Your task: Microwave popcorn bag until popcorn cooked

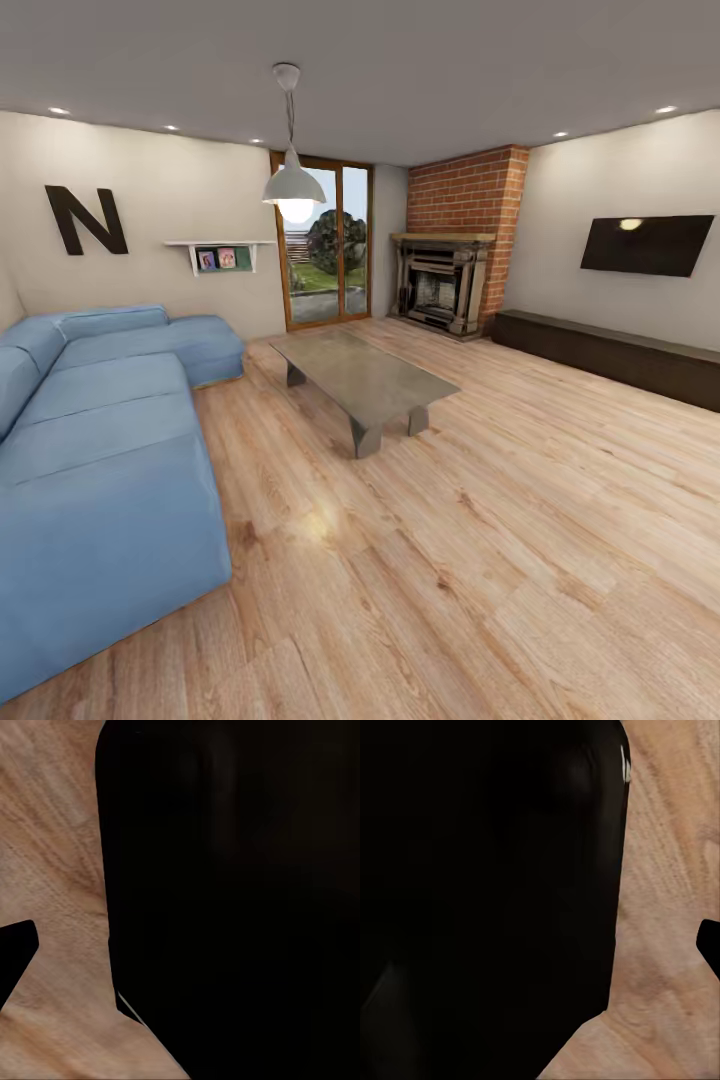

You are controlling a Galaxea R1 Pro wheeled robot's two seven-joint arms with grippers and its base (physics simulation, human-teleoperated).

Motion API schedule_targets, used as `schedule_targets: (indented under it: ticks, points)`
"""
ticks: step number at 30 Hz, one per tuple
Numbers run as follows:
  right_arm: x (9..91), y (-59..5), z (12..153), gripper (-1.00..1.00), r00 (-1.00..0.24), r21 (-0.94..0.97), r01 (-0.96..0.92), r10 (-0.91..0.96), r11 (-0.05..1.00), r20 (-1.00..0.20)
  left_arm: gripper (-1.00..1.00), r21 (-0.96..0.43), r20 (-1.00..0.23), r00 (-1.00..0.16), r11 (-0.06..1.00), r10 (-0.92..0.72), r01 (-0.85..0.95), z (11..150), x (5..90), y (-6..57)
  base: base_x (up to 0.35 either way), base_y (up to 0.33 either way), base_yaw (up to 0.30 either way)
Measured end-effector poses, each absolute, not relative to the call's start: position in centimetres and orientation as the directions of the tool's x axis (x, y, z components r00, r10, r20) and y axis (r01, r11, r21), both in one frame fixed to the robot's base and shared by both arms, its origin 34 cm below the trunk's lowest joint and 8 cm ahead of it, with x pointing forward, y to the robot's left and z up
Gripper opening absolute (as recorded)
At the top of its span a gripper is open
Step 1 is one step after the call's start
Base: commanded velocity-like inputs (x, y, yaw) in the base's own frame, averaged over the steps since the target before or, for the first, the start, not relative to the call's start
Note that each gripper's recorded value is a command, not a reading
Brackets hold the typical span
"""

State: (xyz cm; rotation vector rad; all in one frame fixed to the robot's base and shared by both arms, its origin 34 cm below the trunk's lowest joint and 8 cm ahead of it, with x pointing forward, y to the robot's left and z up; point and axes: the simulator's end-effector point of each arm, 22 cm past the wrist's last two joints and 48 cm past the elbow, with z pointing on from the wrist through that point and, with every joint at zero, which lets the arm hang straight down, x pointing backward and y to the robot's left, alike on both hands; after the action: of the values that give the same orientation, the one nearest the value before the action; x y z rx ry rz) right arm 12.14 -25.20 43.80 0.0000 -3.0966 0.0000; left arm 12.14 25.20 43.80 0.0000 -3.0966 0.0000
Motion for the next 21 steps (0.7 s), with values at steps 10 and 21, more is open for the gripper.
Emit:
schedule_targets:
  ticks: [10,21]
  points:
    - [16.4,-25.3,43.8,1.00,-0.999,-0.001,0.003,0.003,1.000,-0.032,1.00,-0.019,0.015,-1.000,1.000,-0.002,-0.002,43.8,13.4,23.9,0.125,-0.017,0.000]
    - [16.9,-25.3,43.8,1.00,-0.999,-0.001,0.008,0.008,1.000,-0.042,1.00,-0.019,0.010,-1.000,1.000,-0.002,-0.002,43.8,13.5,23.8,0.097,-0.023,0.000]
